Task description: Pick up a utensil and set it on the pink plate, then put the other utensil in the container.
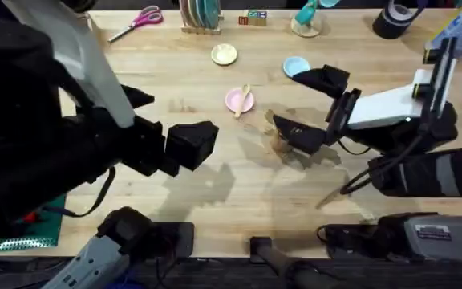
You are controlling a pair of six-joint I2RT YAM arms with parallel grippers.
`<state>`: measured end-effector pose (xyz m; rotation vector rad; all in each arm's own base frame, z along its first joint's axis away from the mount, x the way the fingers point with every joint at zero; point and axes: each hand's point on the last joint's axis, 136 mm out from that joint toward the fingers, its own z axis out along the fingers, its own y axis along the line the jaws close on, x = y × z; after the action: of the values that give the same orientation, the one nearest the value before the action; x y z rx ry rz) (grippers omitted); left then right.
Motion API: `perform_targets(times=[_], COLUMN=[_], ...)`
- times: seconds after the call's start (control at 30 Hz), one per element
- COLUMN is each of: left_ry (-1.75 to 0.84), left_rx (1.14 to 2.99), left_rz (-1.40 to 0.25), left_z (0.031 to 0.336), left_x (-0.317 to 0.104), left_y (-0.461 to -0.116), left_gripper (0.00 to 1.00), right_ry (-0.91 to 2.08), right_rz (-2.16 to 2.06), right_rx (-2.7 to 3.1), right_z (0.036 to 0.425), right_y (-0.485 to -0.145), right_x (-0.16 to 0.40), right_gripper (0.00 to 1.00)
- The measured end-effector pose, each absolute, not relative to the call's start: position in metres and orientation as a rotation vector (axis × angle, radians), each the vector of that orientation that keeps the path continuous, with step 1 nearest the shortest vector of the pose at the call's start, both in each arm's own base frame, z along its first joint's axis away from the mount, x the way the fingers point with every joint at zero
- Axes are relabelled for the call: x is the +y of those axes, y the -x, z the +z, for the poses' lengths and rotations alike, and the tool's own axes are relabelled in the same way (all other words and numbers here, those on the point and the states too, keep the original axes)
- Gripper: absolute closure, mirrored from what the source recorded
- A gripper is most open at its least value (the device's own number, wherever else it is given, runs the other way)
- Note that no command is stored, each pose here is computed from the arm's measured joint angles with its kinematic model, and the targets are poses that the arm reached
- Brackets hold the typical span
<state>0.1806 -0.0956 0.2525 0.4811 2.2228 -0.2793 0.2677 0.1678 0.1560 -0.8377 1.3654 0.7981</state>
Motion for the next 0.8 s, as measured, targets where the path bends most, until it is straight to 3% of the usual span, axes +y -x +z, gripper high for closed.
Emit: perform_targets(times=[0.3, 0.8], left_ry=[-0.481, -0.481], left_rx=[2.223, 2.223], left_rz=[-0.279, -0.279], left_z=[0.252, 0.253], left_x=[-0.096, -0.096], left_y=[-0.181, -0.181], left_gripper=[0.005, 0.006], right_ry=[0.751, 0.647], right_rz=[0.843, 0.856], right_rx=[1.503, 1.654], right_z=[0.149, 0.179], right_y=[-0.280, -0.303], right_x=[0.164, 0.151], right_gripper=[0.003, 0.004])
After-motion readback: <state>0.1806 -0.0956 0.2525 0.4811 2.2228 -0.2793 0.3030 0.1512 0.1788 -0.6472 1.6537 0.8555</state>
